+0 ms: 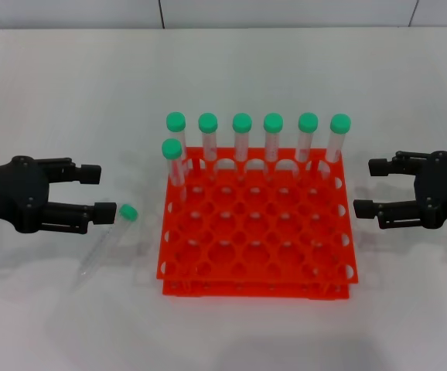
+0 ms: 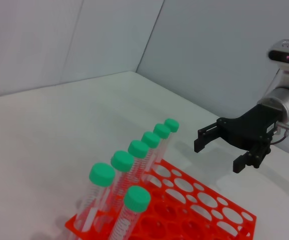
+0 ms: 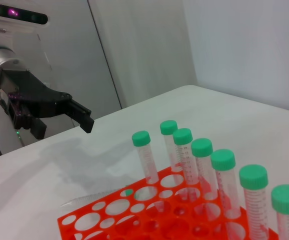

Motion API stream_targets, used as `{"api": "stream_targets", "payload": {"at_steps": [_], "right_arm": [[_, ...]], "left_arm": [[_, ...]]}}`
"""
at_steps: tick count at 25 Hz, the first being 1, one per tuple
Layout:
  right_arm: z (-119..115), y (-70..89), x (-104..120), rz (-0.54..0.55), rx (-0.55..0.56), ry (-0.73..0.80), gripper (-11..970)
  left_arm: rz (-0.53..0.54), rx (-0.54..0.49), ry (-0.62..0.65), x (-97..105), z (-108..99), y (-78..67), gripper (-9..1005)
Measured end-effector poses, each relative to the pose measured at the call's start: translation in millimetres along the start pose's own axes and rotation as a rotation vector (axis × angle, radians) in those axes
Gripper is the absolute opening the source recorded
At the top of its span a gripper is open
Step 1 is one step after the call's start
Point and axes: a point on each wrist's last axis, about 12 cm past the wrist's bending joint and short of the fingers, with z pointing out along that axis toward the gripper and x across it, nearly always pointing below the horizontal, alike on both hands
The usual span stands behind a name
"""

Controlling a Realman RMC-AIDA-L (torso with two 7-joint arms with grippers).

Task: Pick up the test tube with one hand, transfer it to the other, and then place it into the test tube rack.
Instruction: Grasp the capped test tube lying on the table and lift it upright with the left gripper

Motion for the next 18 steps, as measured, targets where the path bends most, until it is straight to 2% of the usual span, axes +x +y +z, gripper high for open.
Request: {"api": "stream_targets", "payload": {"at_steps": [11,18], "right_arm": [[1.2,-0.3,-0.9,-0.004,0.001,-0.002,839],[3.7,-0.5,-3.3,-0.01,-0.004,-0.005,839]], "left_arm": [[-0.013,-0.018,0.015,-0.2,-2.4,1.9,878],[-0.097,-0.054,0.167,-5.0,-6.2,10.7,878]]}}
